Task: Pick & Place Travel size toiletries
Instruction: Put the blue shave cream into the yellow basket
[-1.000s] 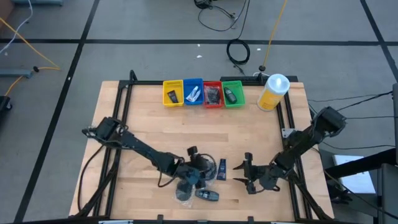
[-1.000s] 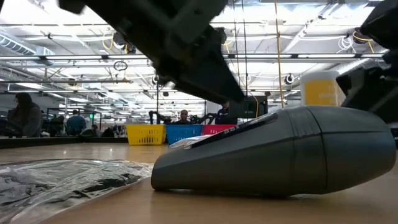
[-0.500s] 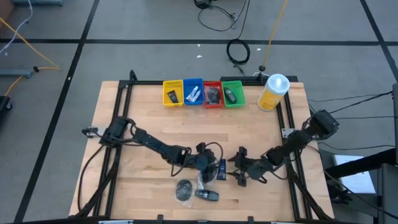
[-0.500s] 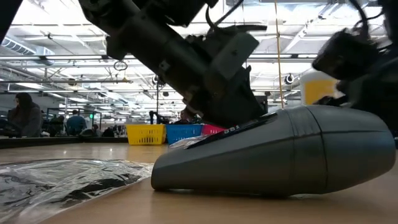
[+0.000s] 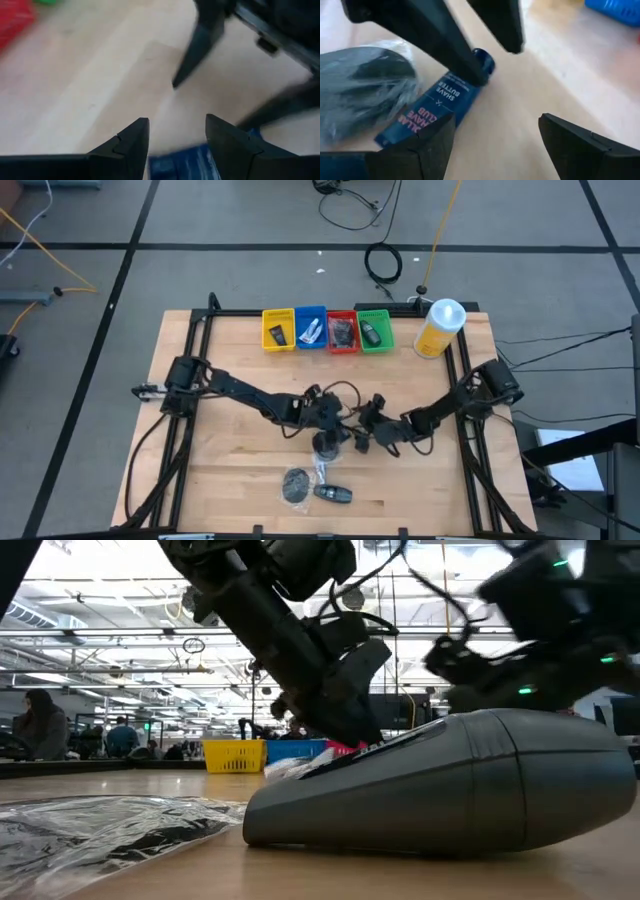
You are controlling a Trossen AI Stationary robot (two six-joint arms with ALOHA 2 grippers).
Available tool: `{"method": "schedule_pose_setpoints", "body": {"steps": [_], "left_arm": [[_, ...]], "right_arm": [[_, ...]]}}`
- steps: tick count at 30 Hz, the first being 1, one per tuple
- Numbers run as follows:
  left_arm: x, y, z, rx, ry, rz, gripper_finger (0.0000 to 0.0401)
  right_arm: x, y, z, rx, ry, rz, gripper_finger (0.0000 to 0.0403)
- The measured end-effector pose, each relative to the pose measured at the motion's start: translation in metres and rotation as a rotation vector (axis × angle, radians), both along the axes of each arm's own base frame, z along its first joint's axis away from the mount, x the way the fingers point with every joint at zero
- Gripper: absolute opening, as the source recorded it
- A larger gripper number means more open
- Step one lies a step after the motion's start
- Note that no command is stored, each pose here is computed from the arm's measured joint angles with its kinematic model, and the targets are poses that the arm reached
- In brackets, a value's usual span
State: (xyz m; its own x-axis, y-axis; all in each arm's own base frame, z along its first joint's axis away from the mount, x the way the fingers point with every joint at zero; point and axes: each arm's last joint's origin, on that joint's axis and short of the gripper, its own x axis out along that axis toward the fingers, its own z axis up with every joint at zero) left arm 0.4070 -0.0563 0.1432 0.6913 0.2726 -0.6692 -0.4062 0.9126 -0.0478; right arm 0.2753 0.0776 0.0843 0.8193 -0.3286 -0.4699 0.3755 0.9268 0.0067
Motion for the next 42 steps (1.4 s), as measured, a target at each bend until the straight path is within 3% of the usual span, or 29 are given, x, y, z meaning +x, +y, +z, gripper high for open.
{"method": "schedule_pose_setpoints", "body": {"steps": [5,9,14,19,23,28,33,36,42], "left_arm": [[-0.008,-0.002,0.000,-0.042,0.022,0.131,0.0191],[-0.014,-0.015,-0.003,-0.117,0.034,0.197,0.0191],[-0.017,-0.033,-0.005,-0.126,-0.006,0.243,0.0191],[-0.018,-0.032,-0.015,0.005,0.039,0.228,0.0191],[-0.021,-0.022,-0.017,0.127,0.151,0.146,0.0191],[-0.031,0.001,-0.011,0.217,0.278,0.177,0.0191],[-0.031,0.010,0.009,0.234,0.295,0.052,0.0192],[-0.032,0.015,0.020,0.172,0.313,-0.095,0.0203],[-0.031,0.036,0.020,0.074,0.354,-0.287,0.0283]], "right_arm": [[-0.001,0.000,0.011,-0.126,0.023,0.010,0.0276],[-0.019,0.007,0.028,-0.123,0.049,0.042,0.0276],[-0.041,0.015,0.045,-0.105,-0.014,0.065,0.0276],[-0.055,0.012,0.050,-0.101,-0.049,0.066,0.0276],[-0.063,0.008,0.045,-0.091,-0.064,0.064,0.0276],[-0.069,0.005,0.042,-0.070,-0.102,0.061,0.0276],[-0.069,0.005,0.041,-0.064,-0.110,0.064,0.0276],[-0.069,0.005,0.041,-0.065,-0.109,0.065,0.0276],[-0.069,0.005,0.041,-0.066,-0.108,0.067,0.0276]]}}
